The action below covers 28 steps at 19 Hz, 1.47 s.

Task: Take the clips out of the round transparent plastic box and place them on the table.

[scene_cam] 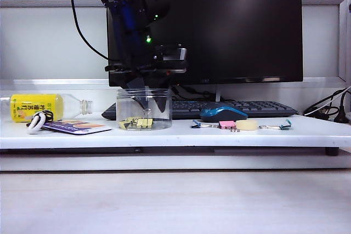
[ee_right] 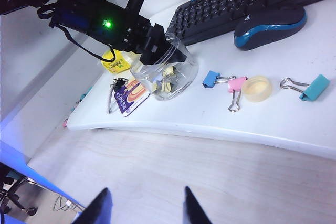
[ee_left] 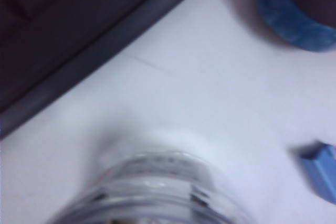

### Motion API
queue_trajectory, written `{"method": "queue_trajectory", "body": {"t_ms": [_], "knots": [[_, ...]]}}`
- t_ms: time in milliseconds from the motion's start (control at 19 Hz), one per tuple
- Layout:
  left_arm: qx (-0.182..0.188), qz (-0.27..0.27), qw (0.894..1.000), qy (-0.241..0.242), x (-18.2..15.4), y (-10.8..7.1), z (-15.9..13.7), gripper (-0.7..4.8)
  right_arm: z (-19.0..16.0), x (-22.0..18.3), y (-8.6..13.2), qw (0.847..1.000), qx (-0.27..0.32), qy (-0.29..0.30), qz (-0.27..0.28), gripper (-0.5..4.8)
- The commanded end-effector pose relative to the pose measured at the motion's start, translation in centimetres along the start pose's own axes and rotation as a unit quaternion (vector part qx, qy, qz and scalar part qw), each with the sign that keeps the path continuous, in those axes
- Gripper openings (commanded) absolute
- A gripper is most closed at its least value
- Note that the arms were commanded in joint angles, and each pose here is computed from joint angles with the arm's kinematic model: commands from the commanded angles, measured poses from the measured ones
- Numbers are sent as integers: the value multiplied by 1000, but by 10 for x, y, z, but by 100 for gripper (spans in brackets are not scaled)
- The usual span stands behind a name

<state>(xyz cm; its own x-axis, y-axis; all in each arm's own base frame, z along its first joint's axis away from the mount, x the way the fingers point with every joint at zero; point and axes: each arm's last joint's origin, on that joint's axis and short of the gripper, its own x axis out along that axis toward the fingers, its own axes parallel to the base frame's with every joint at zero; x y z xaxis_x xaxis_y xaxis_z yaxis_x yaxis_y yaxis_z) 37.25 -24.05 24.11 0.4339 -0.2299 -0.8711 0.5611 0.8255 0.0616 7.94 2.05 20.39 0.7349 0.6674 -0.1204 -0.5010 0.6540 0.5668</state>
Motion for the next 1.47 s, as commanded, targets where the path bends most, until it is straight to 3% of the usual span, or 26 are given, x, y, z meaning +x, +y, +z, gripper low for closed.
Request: {"method": "queue_trajectory", "body": {"t_ms": [53, 263, 368, 474, 948, 1000, 1474], "knots": [[31, -27, 999, 0, -17, 0, 8, 202, 2, 0, 1, 1000, -5, -7, -2, 176], [113, -37, 993, 21, -50, 1, 18, 201, 2, 0, 1, 1000, -5, -7, -4, 176], [167, -44, 984, 47, -59, 2, 15, 202, 1, 0, 1, 1000, -3, -5, -5, 176], [197, -52, 977, 66, -60, 4, 11, 202, 1, 0, 0, 1000, -3, -5, -5, 176], [264, -75, 959, 74, -57, 12, 8, 198, 0, 0, 0, 1000, 2, 1, -6, 176], [266, -81, 958, 71, -56, 13, 8, 174, 0, 0, 0, 1000, 2, 1, -6, 176], [260, -97, 956, 91, -32, 14, 6, 175, 0, 0, 0, 1000, 2, 0, -8, 176]]}}
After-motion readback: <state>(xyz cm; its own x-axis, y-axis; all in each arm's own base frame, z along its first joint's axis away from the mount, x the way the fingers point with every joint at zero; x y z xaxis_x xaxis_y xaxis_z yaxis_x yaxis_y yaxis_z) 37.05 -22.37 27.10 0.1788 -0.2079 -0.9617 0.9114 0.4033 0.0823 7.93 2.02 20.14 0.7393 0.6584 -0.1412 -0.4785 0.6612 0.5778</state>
